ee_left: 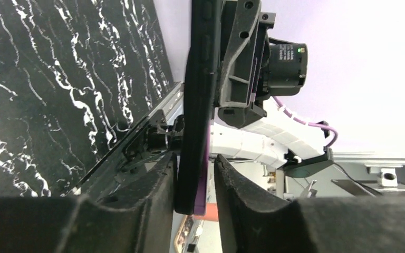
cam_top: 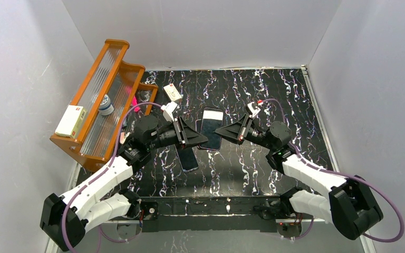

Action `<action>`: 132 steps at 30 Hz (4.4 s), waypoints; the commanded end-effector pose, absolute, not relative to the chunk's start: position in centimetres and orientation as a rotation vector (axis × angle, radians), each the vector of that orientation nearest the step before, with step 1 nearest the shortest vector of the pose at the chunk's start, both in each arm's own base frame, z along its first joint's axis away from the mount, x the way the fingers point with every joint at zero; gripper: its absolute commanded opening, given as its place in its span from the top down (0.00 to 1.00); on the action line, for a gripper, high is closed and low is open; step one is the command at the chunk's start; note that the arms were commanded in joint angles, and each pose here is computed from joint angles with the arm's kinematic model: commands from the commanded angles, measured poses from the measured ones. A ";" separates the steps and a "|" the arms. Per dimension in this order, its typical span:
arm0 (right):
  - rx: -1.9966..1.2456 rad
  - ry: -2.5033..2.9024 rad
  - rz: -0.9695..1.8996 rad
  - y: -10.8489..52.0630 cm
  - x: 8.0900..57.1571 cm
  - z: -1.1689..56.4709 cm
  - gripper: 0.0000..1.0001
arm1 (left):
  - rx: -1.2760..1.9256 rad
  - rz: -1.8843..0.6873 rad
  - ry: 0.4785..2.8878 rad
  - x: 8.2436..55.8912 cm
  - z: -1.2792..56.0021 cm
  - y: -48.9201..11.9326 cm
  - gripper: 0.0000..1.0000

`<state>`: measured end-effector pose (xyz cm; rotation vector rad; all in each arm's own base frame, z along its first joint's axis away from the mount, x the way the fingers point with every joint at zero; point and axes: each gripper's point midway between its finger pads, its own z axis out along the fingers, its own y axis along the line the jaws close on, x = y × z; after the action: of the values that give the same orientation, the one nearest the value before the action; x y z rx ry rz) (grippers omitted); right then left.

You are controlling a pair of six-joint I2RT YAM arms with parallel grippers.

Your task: Put the phone into the phone case

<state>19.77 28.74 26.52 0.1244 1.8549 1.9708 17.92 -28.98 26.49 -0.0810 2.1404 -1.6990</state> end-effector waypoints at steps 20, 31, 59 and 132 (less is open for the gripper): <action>0.097 1.600 2.058 27.7 19.0 32.0 0.99 | -0.129 -1.816 2.016 17.8 29.1 -29.0 0.50; 0.295 1.577 2.053 26.6 20.2 31.7 0.99 | -0.133 -1.881 1.958 17.5 30.0 -29.0 0.52; -0.190 1.786 2.058 29.5 17.0 30.1 0.95 | -0.135 -1.592 2.093 19.2 27.7 -28.1 0.52; -0.334 1.891 1.804 29.1 17.2 29.2 0.35 | 0.370 -1.711 2.020 15.3 28.0 -29.0 1.00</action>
<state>16.57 28.90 26.75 -0.2833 1.9939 1.8106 16.11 -29.12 26.09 0.2695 2.0802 -1.6941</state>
